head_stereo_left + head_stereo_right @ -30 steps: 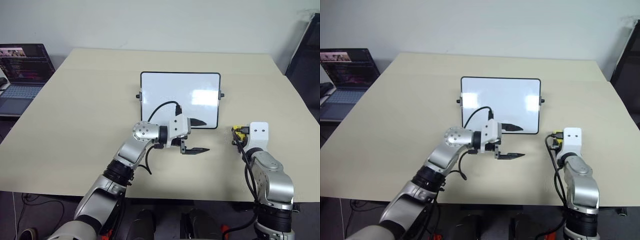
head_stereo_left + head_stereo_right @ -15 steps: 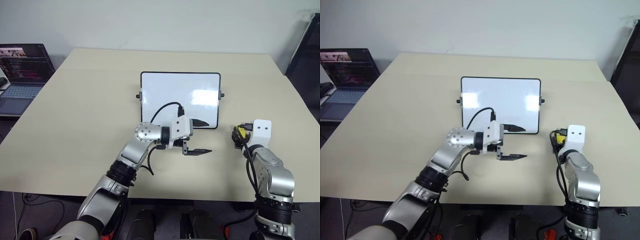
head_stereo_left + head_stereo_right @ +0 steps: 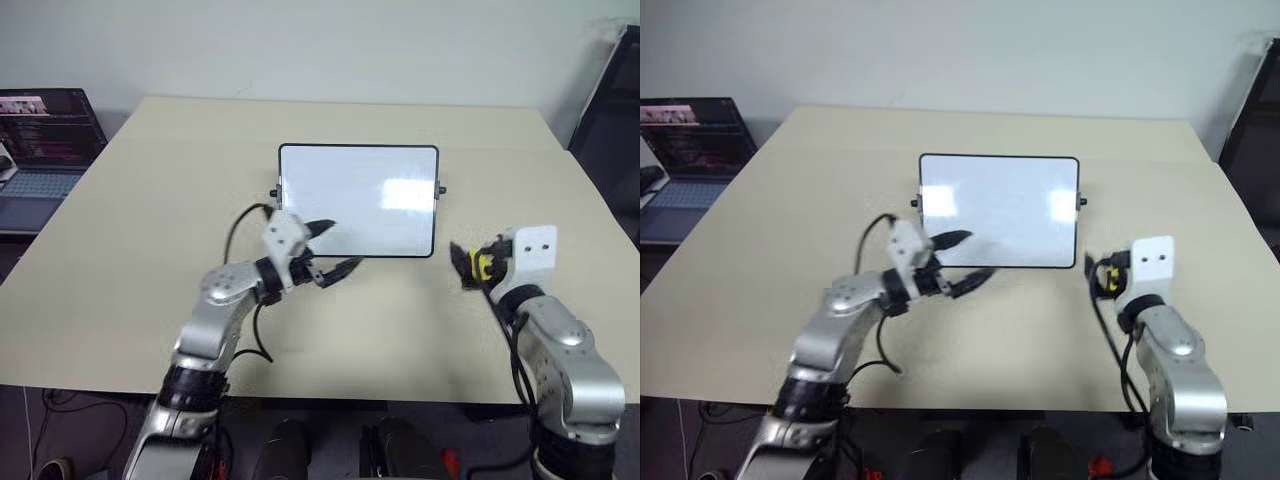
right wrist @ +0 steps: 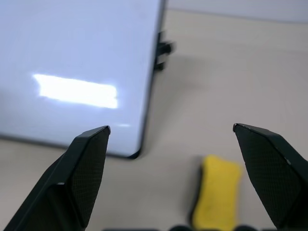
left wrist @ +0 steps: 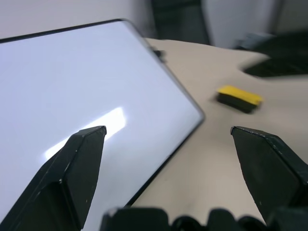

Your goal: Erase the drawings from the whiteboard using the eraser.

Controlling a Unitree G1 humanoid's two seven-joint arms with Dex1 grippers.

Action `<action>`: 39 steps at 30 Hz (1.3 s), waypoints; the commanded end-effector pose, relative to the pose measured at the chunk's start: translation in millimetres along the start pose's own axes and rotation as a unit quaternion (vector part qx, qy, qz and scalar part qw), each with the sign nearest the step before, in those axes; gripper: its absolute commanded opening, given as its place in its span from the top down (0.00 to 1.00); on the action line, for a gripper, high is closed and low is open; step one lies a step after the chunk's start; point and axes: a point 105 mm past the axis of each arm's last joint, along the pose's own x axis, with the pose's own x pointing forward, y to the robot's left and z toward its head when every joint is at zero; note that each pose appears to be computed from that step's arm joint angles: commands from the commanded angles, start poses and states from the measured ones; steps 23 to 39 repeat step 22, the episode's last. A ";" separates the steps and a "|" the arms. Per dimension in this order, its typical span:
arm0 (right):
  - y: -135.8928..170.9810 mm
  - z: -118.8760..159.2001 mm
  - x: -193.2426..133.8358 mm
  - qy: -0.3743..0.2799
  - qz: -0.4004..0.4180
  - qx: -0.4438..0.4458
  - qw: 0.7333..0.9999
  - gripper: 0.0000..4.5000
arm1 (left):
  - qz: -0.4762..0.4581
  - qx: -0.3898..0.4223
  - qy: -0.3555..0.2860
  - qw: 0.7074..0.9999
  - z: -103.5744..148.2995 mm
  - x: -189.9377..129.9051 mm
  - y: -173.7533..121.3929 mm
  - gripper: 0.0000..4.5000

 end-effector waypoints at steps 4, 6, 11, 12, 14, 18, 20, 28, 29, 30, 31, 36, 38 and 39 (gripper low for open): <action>12.5 7.4 -8.7 -0.104 -0.019 -0.053 0.993 0.00 | 0.189 0.028 -0.002 0.982 -1.1 -34.3 21.5 0.00; 13.5 -2.6 -14.7 -0.107 -0.004 -0.030 0.994 0.00 | 0.242 0.036 0.009 0.970 -9.0 -46.1 28.3 0.00; -1.6 -22.4 -29.8 -0.116 -0.035 0.045 0.992 0.00 | 0.321 0.038 0.045 0.945 -30.1 -68.5 34.5 0.00; -2.8 -24.3 -31.0 -0.115 -0.037 0.049 0.991 0.00 | 0.325 0.037 0.048 0.944 -31.8 -68.3 33.4 0.00; 0.9 -27.1 -35.3 -0.114 -0.032 0.046 0.992 0.00 | 0.323 0.035 0.053 0.944 -34.4 -68.6 28.4 0.00; 11.0 -34.0 -41.6 -0.100 -0.024 0.036 0.994 0.00 | 0.319 0.029 0.067 0.945 -42.7 -75.0 21.7 0.00; 12.8 -34.8 -41.5 -0.095 -0.017 0.031 0.995 0.00 | 0.321 0.026 0.071 0.944 -45.2 -75.0 21.5 0.00; 10.1 -39.1 -39.2 -0.082 -0.012 0.016 0.996 0.00 | 0.325 0.016 0.074 0.943 -49.5 -72.0 21.2 0.00; 10.1 -39.1 -39.2 -0.082 -0.012 0.016 0.996 0.00 | 0.325 0.016 0.074 0.943 -49.5 -72.0 21.2 0.00; 10.1 -39.1 -39.2 -0.082 -0.012 0.016 0.996 0.00 | 0.325 0.016 0.074 0.943 -49.5 -72.0 21.2 0.00; 10.1 -39.1 -39.2 -0.082 -0.012 0.016 0.996 0.00 | 0.325 0.016 0.074 0.943 -49.5 -72.0 21.2 0.00; 10.1 -39.1 -39.2 -0.082 -0.012 0.016 0.996 0.00 | 0.325 0.016 0.074 0.943 -49.5 -72.0 21.2 0.00; 10.1 -39.1 -39.2 -0.082 -0.012 0.016 0.996 0.00 | 0.325 0.016 0.074 0.943 -49.5 -72.0 21.2 0.00; 10.1 -39.1 -39.2 -0.082 -0.012 0.016 0.996 0.00 | 0.325 0.016 0.074 0.943 -49.5 -72.0 21.2 0.00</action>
